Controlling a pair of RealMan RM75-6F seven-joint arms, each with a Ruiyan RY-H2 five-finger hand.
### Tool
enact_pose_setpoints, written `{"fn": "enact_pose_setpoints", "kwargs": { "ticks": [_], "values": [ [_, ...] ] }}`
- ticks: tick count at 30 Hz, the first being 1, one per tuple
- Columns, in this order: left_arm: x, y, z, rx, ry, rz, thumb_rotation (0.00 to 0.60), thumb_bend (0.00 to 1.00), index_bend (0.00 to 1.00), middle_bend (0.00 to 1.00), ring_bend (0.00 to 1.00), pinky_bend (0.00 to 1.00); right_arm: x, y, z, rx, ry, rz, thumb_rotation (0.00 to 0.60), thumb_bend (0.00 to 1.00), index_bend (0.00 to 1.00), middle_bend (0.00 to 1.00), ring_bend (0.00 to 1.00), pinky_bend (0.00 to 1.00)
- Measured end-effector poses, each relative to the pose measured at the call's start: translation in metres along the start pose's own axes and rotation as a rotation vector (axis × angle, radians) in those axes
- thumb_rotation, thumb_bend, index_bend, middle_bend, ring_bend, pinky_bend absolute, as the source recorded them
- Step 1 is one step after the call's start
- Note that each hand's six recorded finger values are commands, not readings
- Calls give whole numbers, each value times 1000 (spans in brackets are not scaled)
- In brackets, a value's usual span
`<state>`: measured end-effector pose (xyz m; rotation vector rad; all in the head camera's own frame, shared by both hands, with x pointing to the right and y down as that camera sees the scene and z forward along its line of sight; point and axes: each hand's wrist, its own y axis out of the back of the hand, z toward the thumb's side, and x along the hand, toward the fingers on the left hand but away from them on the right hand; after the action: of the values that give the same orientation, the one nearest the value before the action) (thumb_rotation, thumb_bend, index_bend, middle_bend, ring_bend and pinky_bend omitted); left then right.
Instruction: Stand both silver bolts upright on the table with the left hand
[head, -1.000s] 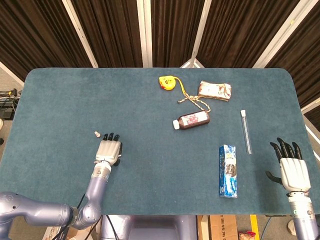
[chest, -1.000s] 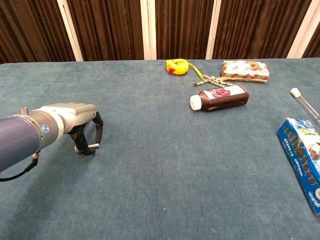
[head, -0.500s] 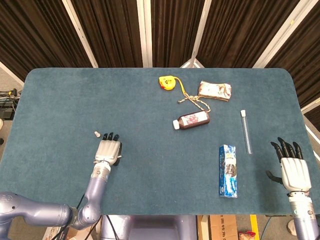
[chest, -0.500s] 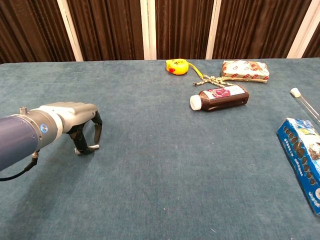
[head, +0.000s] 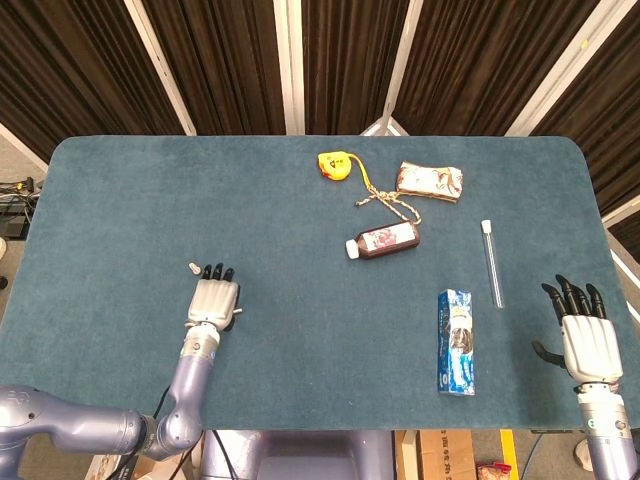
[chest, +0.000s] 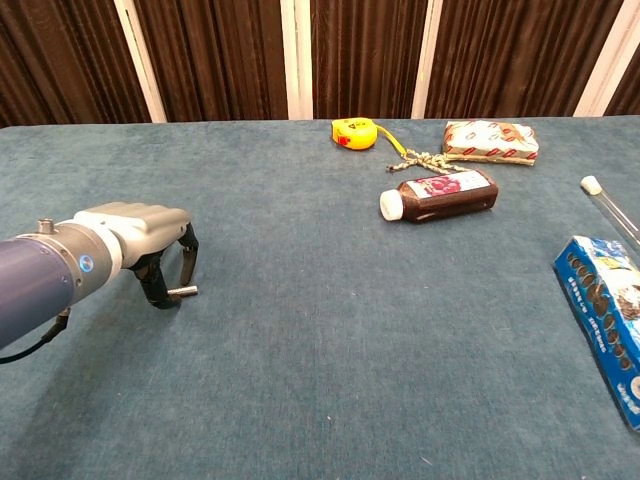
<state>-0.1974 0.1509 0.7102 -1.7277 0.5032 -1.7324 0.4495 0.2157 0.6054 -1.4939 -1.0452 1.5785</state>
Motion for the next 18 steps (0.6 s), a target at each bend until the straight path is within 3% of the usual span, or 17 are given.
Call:
{"fn": "enact_pose_setpoints", "kwargs": {
  "ticks": [18],
  "values": [
    [2, -3, 9, 23, -10, 9, 600, 485, 537, 132, 0, 0, 0, 0, -1, -7, 0, 3, 600, 172, 162, 84, 121, 0]
  ]
}}
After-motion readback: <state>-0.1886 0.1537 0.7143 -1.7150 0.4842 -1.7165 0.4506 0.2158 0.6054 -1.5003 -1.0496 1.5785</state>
